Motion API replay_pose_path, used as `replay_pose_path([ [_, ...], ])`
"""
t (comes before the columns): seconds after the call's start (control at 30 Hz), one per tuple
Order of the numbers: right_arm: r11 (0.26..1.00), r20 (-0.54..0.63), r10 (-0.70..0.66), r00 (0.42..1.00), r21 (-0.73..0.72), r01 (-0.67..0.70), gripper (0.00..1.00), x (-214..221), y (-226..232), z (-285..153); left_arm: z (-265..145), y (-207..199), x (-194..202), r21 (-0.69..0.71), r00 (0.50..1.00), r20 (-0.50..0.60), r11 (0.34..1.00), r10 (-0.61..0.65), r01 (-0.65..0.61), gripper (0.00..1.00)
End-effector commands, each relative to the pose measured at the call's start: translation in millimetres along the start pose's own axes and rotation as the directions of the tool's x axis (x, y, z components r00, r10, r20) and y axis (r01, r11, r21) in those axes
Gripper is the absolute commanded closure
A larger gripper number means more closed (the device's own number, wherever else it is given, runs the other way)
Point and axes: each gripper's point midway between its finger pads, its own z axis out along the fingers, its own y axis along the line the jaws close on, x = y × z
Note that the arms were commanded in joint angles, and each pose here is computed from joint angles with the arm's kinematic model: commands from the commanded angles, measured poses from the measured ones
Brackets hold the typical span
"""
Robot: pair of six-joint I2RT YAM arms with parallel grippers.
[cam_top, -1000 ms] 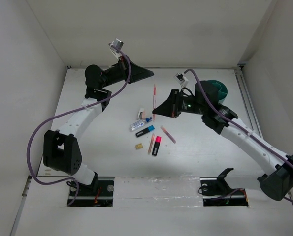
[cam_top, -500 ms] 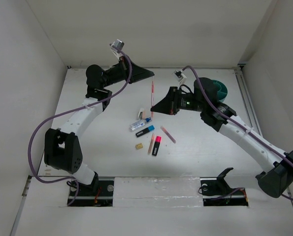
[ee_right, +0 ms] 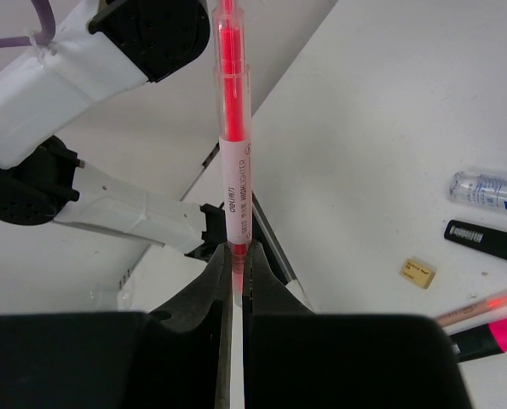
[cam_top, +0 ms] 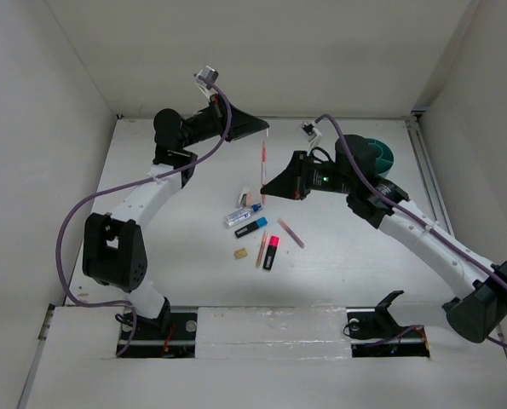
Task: Sort the stationery into containers
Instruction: Cap the pen
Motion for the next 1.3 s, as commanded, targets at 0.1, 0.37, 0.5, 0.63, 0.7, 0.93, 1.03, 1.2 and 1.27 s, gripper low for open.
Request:
replay_pose_path([
  [0.1,0.998,0.044,-0.048,0.998,-0.026,0.049,1.0,-6,16,-9,3,-36,-10,0.1,0.993,0.0,0.988,0.119,-0.118,1.0],
  [0.37,0.998,0.07,-0.06,0.996,-0.008,0.06,1.0,-13,13,-17,1,-37,-6,0.103,0.994,-0.009,0.988,0.113,-0.111,1.0],
  [0.5,0.998,0.077,-0.07,0.995,-0.002,0.071,1.0,-19,16,-20,-1,-35,-2,0.097,0.994,-0.01,0.989,0.112,-0.11,1.0],
  [0.63,0.998,0.057,-0.062,0.996,0.013,0.062,1.0,-15,7,-15,-1,-32,-2,0.08,0.993,-0.013,0.99,0.114,-0.112,1.0],
  [0.7,0.998,0.057,-0.062,0.996,0.013,0.062,1.0,-15,7,-15,0,-36,-3,0.075,0.99,-0.012,0.987,0.141,-0.14,1.0],
  [0.93,0.997,0.052,-0.071,0.996,0.006,0.071,1.0,-18,8,-12,-2,-30,0,0.054,0.991,-0.017,0.99,0.131,-0.13,1.0],
  [1.03,0.997,0.052,-0.071,0.996,0.007,0.071,1.0,-18,7,-11,-2,-30,0,0.054,0.991,-0.017,0.99,0.131,-0.13,1.0],
  [1.2,0.997,0.052,-0.071,0.996,0.007,0.071,1.0,-18,7,-11,-3,-35,0,0.059,0.99,-0.016,0.989,0.139,-0.137,1.0],
  [1.27,0.996,0.057,-0.086,0.995,0.003,0.086,1.0,-19,8,-11,-3,-35,0,0.059,0.99,-0.016,0.989,0.139,-0.137,1.0],
])
